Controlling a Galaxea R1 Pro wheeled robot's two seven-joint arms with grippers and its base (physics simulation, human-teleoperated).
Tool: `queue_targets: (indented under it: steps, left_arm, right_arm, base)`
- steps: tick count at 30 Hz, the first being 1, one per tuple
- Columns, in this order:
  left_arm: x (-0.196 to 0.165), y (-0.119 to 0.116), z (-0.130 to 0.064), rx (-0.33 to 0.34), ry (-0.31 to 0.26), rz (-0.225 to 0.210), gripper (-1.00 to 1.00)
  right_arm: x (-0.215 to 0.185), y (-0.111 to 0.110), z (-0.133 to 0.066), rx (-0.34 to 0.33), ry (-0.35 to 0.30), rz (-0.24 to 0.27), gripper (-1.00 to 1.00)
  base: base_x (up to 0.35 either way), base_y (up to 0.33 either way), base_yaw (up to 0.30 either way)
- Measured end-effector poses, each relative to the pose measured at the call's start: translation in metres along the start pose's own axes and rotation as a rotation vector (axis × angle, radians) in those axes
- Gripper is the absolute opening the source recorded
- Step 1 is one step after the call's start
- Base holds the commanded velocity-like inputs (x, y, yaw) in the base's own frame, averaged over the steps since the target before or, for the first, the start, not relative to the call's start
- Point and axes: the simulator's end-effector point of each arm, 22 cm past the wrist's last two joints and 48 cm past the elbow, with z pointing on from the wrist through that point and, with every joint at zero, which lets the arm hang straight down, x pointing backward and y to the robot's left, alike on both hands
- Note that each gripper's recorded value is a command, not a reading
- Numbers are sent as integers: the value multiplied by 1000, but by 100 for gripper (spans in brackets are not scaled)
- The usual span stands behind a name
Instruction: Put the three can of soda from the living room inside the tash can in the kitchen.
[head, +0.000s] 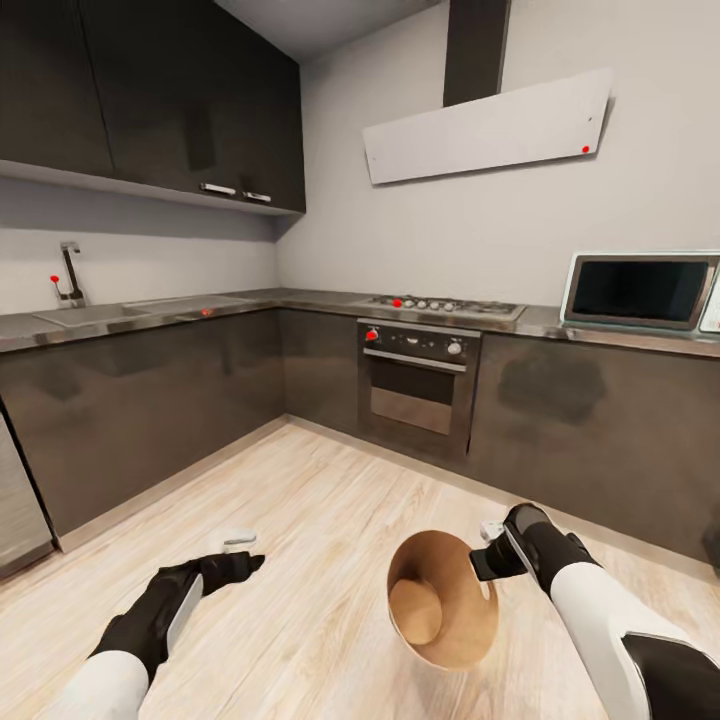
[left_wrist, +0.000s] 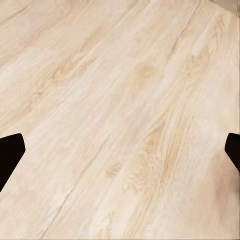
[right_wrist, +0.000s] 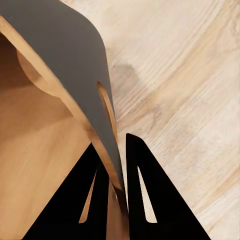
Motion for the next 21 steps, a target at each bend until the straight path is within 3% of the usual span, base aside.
queue_targets:
  steps: [8,18,21]
  left_arm:
    - [19,5,2,-1,109,-41,100]
    - [6,16,-4,-18,109,-40,100]
    - [-9,25,-7,-34,68,-26,100]
  right_arm:
    - [-7,0,-10,-1,14,2,-100]
    - [-16,-7,-22,5,29,9,-100]
    - [-18,-9,-26,5,34,13,-100]
  base:
    - [0,0,0]
    - [0,0,0]
    - [0,0,0]
